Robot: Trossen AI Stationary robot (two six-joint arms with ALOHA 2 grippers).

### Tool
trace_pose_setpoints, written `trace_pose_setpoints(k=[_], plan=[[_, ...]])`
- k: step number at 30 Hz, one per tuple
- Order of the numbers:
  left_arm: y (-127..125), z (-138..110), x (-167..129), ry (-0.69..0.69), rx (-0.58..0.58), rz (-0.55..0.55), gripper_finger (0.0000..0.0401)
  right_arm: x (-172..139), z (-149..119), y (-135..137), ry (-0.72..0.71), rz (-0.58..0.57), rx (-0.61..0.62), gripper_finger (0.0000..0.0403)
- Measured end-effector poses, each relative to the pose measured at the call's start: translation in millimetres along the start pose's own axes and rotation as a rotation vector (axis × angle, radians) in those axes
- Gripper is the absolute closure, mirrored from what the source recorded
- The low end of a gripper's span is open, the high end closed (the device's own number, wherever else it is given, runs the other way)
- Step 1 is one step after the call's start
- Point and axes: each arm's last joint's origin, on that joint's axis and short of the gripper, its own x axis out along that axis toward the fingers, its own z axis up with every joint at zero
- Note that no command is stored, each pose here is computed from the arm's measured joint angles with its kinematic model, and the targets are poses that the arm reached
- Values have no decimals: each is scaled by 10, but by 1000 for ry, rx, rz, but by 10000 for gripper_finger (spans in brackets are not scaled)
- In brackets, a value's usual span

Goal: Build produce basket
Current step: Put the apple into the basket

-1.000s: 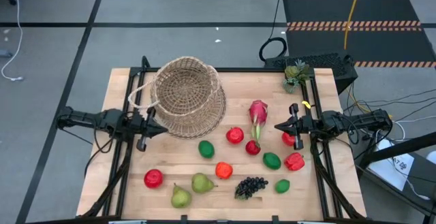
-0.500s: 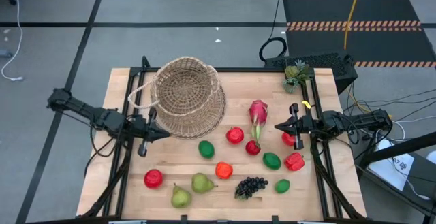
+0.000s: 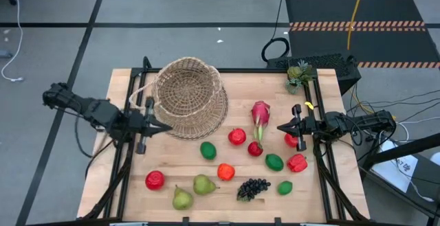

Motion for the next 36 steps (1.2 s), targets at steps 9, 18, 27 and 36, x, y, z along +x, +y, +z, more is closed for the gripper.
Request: trace_pose_setpoints(k=[9,18,27,36], plan=[[188,542,-251,34,47,-19,401,0,0,0,0,0,0,403],[320,987,-421,42,100,1,401,0,0,0,0,0,0,403],[409,1237,-523,-7,157,36,401,0,0,0,0,0,-1,403],[423,1244,-523,-16,121,25,401,0,0,0,0,0,-6,403]])
